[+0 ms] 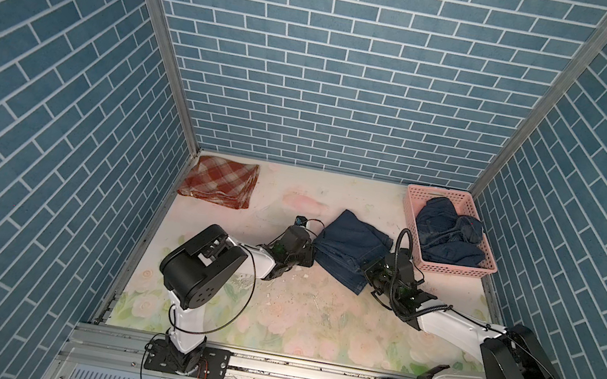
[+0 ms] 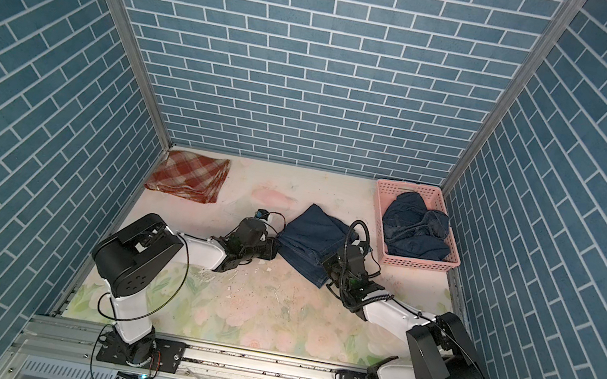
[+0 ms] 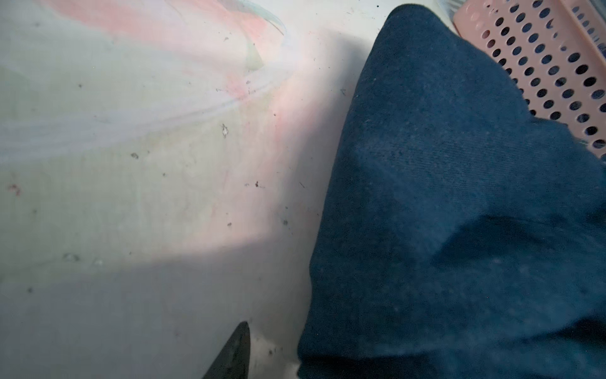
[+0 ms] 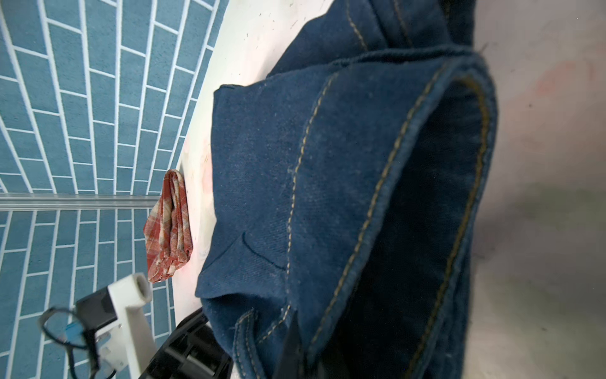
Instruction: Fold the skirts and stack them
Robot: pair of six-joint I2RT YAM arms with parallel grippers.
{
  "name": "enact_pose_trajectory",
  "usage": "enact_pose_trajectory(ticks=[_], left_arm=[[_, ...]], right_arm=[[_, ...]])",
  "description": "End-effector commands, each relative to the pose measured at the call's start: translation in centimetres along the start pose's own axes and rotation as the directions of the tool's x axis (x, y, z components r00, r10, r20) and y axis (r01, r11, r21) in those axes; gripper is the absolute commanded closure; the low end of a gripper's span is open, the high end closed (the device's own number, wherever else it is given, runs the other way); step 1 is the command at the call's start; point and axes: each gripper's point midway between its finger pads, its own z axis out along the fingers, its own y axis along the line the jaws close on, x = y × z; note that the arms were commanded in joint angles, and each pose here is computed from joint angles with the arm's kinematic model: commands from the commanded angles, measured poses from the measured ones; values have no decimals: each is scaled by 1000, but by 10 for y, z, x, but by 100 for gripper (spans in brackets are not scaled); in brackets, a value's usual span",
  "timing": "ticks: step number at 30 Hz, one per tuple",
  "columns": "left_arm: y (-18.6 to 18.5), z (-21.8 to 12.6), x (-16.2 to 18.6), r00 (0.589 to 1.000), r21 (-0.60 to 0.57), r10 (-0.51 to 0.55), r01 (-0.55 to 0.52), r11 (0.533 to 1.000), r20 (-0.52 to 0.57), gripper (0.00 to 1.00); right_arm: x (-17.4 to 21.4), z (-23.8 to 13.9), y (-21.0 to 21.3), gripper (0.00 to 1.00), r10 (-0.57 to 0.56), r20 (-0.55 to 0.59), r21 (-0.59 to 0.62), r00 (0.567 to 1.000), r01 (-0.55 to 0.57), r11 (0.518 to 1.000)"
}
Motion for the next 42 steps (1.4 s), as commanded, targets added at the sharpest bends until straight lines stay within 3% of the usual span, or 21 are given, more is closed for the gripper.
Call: enact_pose_trajectory(ticks=[1,6,14,19,27,36,42], left_arm=[[-15,-18,-15,997,90,9,-15,996,72,42],[-20,-36,-14,995,123,36,-47,991,91,29],[-40,-52,-31,990,191,50,-74,979,130,29],[-57,-51,-45,988,220,94,-119,968,120,21],[-79,-8,-55,978,231,209,-199,952,-18,13],[-58,52,-31,943,165,283,-255,953,-173,15],[-28,67,-7,925,64,281,-274,960,-257,18]], right_arm=[[-3,1,-19,100,24,44,41,999,-26,999],[3,9,-34,100,15,36,70,999,-18,997],[9,18,-44,100,15,18,92,1000,-17,996],[8,18,-45,100,-10,17,103,1000,8,995],[16,19,-54,100,-96,-32,129,995,99,987],[31,30,-73,100,-124,-96,150,988,138,979],[36,36,-78,100,-121,-120,159,985,140,977]])
